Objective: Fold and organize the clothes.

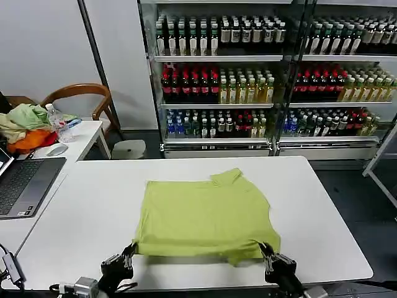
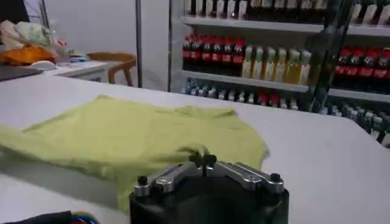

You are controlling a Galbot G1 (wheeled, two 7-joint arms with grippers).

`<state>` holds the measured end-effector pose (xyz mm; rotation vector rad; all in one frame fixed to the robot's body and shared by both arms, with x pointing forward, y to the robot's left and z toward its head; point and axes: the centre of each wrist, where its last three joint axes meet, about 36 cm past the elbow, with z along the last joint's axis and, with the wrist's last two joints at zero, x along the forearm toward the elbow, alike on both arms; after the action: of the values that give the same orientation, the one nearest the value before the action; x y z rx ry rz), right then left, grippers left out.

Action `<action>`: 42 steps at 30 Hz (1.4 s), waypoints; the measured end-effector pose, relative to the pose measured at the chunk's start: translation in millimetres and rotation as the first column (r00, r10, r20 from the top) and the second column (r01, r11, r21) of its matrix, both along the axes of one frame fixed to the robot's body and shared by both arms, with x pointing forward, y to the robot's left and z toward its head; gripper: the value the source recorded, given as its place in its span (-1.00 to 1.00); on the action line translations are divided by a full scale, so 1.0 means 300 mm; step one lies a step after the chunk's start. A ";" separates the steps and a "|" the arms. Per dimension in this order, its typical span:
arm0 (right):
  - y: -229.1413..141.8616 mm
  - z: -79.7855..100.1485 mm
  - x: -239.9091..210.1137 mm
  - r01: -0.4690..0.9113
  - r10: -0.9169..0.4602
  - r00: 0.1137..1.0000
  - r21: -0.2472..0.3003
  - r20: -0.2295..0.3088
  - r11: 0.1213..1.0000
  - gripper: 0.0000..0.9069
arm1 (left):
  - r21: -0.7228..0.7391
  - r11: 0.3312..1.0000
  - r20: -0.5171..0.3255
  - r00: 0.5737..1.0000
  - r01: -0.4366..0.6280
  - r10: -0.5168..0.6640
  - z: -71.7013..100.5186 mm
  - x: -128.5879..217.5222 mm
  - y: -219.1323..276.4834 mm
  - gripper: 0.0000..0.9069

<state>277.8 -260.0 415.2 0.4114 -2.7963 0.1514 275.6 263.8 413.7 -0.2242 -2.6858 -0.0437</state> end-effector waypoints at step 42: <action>0.004 -0.126 0.232 0.058 -0.057 0.996 0.020 -0.062 0.998 -1.00 | 0.037 0.997 0.053 0.997 0.062 -0.064 -0.130 0.368 0.038 -0.89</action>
<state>347.4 -258.7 377.4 0.3344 -2.7485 0.0942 385.9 275.3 374.7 -0.3010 -2.7293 -0.1177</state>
